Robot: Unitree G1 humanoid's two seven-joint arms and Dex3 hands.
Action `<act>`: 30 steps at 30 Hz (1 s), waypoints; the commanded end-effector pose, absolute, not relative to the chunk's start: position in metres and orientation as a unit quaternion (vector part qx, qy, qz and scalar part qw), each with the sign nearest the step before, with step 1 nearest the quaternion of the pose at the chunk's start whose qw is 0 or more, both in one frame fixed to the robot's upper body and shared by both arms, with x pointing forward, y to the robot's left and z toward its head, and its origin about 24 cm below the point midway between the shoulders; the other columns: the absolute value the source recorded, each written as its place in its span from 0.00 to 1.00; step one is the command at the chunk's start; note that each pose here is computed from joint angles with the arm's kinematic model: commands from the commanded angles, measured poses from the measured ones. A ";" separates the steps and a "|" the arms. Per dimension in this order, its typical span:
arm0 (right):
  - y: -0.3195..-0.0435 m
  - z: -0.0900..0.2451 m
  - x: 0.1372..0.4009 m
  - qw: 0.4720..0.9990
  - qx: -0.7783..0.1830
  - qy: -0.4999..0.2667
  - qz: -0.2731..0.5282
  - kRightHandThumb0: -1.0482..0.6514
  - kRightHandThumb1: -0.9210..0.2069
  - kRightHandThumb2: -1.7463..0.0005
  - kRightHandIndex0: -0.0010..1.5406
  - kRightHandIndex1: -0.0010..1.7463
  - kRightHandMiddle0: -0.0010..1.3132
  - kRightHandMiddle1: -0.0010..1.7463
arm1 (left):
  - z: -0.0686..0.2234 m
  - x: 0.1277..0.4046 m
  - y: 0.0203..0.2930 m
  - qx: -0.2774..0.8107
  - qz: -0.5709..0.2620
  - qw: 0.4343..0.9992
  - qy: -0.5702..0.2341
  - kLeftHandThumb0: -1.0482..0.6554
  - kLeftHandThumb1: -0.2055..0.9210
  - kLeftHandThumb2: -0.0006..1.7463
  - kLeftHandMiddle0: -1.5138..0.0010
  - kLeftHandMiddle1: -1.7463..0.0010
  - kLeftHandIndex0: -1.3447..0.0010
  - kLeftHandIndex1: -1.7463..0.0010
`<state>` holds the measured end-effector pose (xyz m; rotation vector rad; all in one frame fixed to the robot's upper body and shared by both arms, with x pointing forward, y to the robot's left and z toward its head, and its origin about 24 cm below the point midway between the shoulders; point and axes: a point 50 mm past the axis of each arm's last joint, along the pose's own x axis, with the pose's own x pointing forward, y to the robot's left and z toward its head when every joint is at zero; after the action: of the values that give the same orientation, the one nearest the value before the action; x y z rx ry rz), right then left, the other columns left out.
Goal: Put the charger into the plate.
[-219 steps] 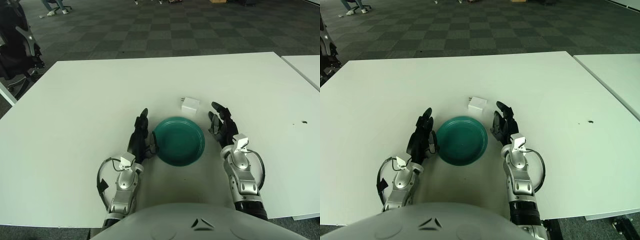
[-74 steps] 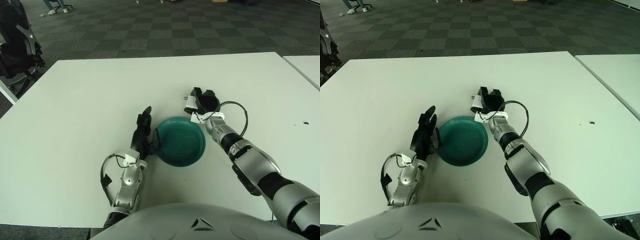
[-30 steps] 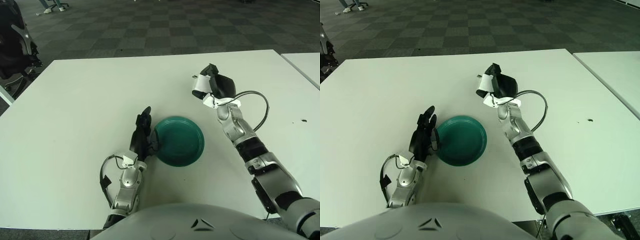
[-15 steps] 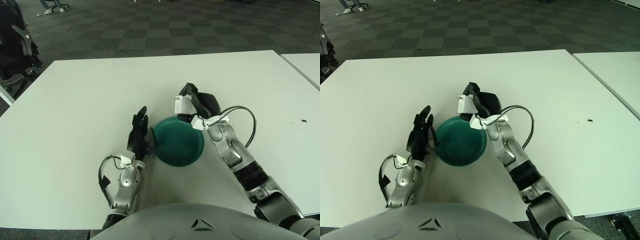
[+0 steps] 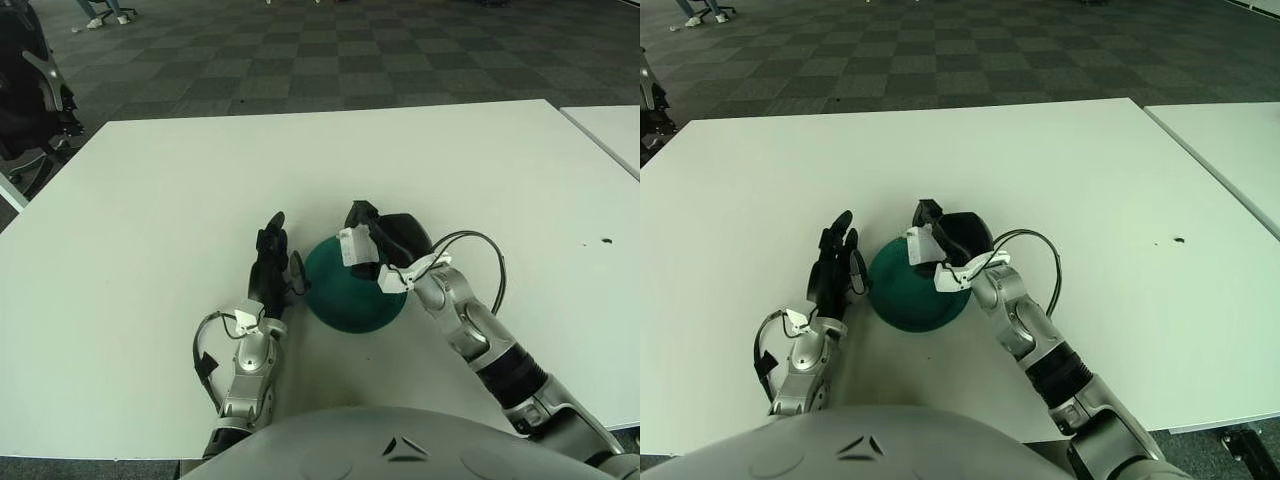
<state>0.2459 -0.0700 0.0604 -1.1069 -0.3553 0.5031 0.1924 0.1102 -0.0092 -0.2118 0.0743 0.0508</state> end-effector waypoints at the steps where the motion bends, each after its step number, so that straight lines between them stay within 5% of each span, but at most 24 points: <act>1: -0.073 0.060 0.242 0.794 -0.529 -0.171 0.246 0.37 0.36 0.39 0.67 1.00 0.35 1.00 | -0.023 0.182 0.104 -0.124 0.043 0.988 0.085 0.13 1.00 0.58 0.86 1.00 1.00 0.71; 22: -0.066 0.051 0.229 0.764 -0.545 -0.200 0.280 0.38 0.31 0.43 0.59 1.00 0.32 1.00 | -0.021 0.182 0.104 -0.109 0.028 0.990 0.085 0.13 1.00 0.59 0.88 1.00 1.00 0.73; 26: -0.066 0.052 0.228 0.760 -0.551 -0.210 0.273 0.39 0.18 0.54 0.50 1.00 0.25 1.00 | -0.021 0.182 0.105 -0.109 0.032 0.990 0.087 0.12 1.00 0.60 0.87 1.00 1.00 0.73; 30: -0.066 0.053 0.227 0.755 -0.558 -0.215 0.269 0.40 0.04 0.67 0.31 0.98 0.17 1.00 | -0.020 0.181 0.107 -0.111 0.034 0.989 0.088 0.12 1.00 0.60 0.86 0.99 1.00 0.71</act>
<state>0.2268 -0.0651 0.0503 -1.2027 -0.4485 0.6060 0.1902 0.1096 -0.0080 -0.1974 0.0898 0.0421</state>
